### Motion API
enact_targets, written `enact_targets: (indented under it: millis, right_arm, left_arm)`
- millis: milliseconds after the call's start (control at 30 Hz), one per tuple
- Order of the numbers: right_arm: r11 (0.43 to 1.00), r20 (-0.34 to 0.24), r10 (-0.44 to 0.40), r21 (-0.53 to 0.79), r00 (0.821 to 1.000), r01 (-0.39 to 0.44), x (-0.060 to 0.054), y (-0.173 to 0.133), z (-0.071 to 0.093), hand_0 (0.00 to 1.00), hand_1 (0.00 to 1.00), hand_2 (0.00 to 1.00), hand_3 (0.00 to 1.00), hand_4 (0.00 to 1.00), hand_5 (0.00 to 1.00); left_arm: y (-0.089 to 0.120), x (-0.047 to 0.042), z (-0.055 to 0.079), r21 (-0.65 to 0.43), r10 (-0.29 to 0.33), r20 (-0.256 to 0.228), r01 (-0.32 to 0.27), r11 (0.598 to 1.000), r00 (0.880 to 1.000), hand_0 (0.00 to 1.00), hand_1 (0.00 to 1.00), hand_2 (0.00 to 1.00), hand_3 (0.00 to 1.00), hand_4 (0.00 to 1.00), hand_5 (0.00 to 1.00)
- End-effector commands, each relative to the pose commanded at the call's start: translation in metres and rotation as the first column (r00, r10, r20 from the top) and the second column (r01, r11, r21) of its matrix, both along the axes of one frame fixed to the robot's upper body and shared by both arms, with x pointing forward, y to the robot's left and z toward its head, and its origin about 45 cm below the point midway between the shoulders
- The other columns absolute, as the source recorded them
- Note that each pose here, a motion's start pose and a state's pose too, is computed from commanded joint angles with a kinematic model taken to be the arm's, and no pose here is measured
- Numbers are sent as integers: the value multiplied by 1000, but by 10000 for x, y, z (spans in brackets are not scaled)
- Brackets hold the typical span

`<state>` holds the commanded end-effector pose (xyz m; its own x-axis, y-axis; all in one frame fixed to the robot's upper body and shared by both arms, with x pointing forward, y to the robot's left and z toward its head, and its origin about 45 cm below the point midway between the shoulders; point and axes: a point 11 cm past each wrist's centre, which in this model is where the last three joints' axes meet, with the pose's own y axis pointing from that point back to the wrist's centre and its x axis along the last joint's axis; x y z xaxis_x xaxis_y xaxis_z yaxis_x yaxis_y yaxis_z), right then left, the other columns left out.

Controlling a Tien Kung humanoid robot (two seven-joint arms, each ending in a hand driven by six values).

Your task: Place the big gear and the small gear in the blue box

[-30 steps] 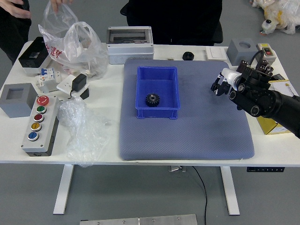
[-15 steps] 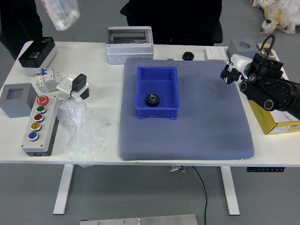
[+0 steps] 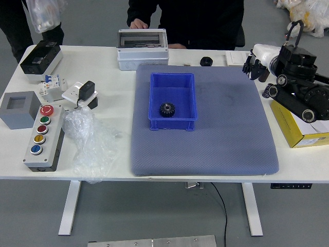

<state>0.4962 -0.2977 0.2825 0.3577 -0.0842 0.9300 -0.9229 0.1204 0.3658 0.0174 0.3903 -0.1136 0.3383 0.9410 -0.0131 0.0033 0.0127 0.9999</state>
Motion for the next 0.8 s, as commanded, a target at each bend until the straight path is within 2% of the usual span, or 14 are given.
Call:
enact_targets:
  millis: [400,800]
  right_arm:
    - [995,31,101,0,994,-101,-49,396,158,426,344,442,579,512,98]
    - [983,36,176,39,984,-178,-68,843,134,430,344,444,579,510,98]
  left_arm:
    - [13,-19,2,3,3,-3,-3,1000,1000,897,888,882,866,670,352]
    - [2,-39,-2,1,-3,-8,3,1000,1000,897,888,882,866,670,350]
